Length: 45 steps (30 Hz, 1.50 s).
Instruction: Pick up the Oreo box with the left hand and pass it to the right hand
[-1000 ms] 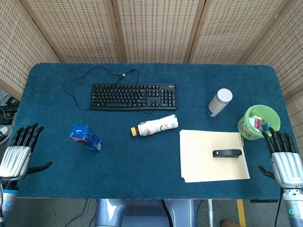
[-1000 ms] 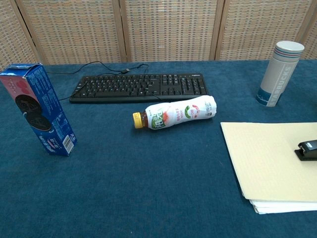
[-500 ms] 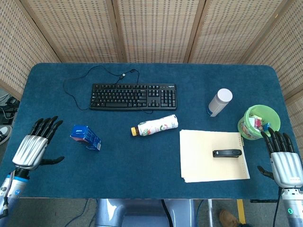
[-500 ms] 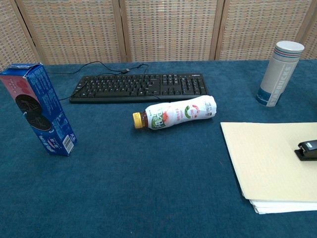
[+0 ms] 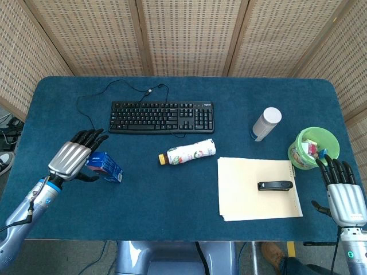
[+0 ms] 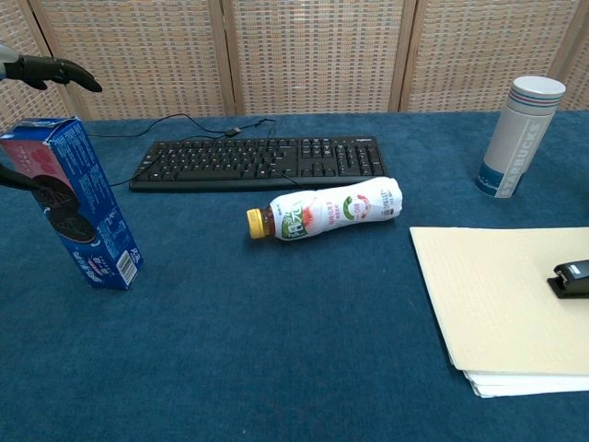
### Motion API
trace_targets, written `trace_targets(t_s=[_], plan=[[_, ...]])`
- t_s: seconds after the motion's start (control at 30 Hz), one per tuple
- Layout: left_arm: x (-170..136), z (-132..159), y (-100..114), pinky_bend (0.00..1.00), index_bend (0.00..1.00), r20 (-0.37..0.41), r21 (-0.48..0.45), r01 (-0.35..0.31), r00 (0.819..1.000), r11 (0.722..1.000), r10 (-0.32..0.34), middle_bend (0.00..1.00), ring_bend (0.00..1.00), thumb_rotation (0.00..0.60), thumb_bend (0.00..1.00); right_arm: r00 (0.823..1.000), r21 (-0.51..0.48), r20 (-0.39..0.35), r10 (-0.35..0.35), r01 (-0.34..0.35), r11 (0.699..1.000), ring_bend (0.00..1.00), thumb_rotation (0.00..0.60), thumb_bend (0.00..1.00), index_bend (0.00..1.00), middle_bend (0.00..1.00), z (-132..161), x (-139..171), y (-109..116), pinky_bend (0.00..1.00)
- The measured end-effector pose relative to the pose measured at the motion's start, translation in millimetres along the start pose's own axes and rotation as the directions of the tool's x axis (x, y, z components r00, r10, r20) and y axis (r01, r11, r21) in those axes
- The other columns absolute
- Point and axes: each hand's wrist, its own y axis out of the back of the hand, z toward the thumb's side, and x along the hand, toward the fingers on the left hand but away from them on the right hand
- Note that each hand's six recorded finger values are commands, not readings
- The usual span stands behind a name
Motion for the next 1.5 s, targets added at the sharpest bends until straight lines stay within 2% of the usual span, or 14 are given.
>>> trace_targets(t_s=[0.1, 0.27, 0.37, 0.53, 0.73, 0.87, 0.97, 1.03, 1.13, 1.23, 1.33, 1.37, 1.47, 1.5], plan=[[7, -1, -4, 0.3, 0.3, 0.003, -0.022, 0.029, 1.0, 0.999, -0.029, 0.21, 0.24, 0.6, 0.0, 1.0, -0.002, 0.004, -0.005, 0.005, 1.0, 0.0, 0.6, 0.0, 0.0, 0.0, -1, 0, 1, 0.0], [12, -3, -4, 0.33, 0.38, -0.004, -0.02, 0.046, 0.999, 0.999, -0.046, 0.28, 0.31, 0.6, 0.0, 1.0, -0.005, 0.009, -0.017, 0.017, 1.0, 0.0, 0.6, 0.0, 0.0, 0.0, -1, -1, 2, 0.0], [14, -3, -3, 0.38, 0.51, -0.006, -0.026, 0.044, 0.999, 0.999, -0.044, 0.39, 0.41, 0.6, 0.01, 1.0, -0.006, 0.009, -0.02, 0.02, 1.0, 0.0, 0.6, 0.0, 0.0, 0.0, -2, -1, 3, 0.0], [16, -6, 1, 0.56, 0.73, -0.021, -0.015, 0.022, 1.0, 1.0, -0.023, 0.59, 0.57, 0.6, 0.24, 1.0, -0.006, 0.013, -0.02, 0.02, 1.0, 0.0, 0.6, 0.0, 0.0, 0.0, -2, -1, 2, 0.0], [14, -12, 9, 0.61, 0.76, -0.043, -0.039, -0.015, 0.999, 0.999, 0.013, 0.61, 0.6, 0.6, 0.32, 1.0, -0.005, 0.016, -0.018, 0.018, 1.0, 0.0, 0.6, 0.0, 0.0, 0.0, -2, -1, 2, 0.0], [14, -14, 14, 0.62, 0.77, -0.05, -0.133, -0.052, 0.998, 0.99, 0.046, 0.62, 0.61, 0.6, 0.32, 1.0, -0.007, 0.012, -0.012, 0.012, 1.0, 0.0, 0.6, 0.0, 0.0, 0.0, -1, 0, 1, 0.0], [14, -16, 17, 0.62, 0.78, -0.05, -0.26, -0.086, 0.996, 0.962, 0.075, 0.63, 0.61, 0.6, 0.31, 1.0, -0.013, 0.01, -0.007, 0.007, 1.0, 0.0, 0.6, 0.0, 0.0, 0.0, 1, 0, 0, 0.0], [16, -17, 18, 0.62, 0.78, -0.048, -0.366, -0.104, 0.995, 0.925, 0.093, 0.63, 0.61, 0.6, 0.31, 1.0, -0.019, 0.009, -0.004, 0.004, 1.0, 0.0, 0.6, 0.0, 0.0, 0.0, 1, 0, -1, 0.0], [19, -18, 17, 0.62, 0.78, -0.044, -0.53, -0.117, 0.993, 0.84, 0.111, 0.63, 0.61, 0.6, 0.31, 1.0, -0.036, 0.007, 0.005, -0.004, 0.999, 0.0, 0.6, 0.0, 0.0, 0.0, 3, -2, -1, 0.0], [27, -15, 14, 0.62, 0.78, -0.033, -0.697, -0.108, 0.992, 0.709, 0.119, 0.63, 0.61, 0.6, 0.32, 1.0, -0.068, 0.0, 0.013, -0.013, 0.998, 0.0, 0.6, 0.0, 0.0, 0.0, 7, -7, -1, 0.0], [39, -6, 8, 0.62, 0.78, -0.016, -0.836, -0.084, 0.991, 0.542, 0.13, 0.63, 0.61, 0.6, 0.32, 1.0, -0.099, -0.01, 0.022, -0.023, 0.995, 0.0, 0.6, 0.0, 0.0, 0.0, 11, -12, 1, 0.0], [45, 0, 5, 0.62, 0.78, -0.007, -0.882, -0.069, 0.991, 0.466, 0.133, 0.63, 0.61, 0.6, 0.32, 0.999, -0.113, -0.016, 0.029, -0.03, 0.993, 0.0, 0.6, 0.0, 0.0, 0.0, 13, -15, 1, 0.0], [63, 24, -7, 0.62, 0.78, 0.025, -0.959, -0.015, 0.991, 0.283, 0.135, 0.63, 0.61, 0.6, 0.32, 0.998, -0.148, -0.04, 0.045, -0.051, 0.988, 0.0, 0.6, 0.0, 0.0, 0.0, 19, -23, 3, 0.0], [69, 34, -10, 0.62, 0.78, 0.036, -0.971, 0.003, 0.99, 0.238, 0.133, 0.63, 0.61, 0.6, 0.32, 0.998, -0.156, -0.049, 0.046, -0.053, 0.986, 0.0, 0.6, 0.0, 0.0, 0.0, 21, -26, 5, 0.0]])
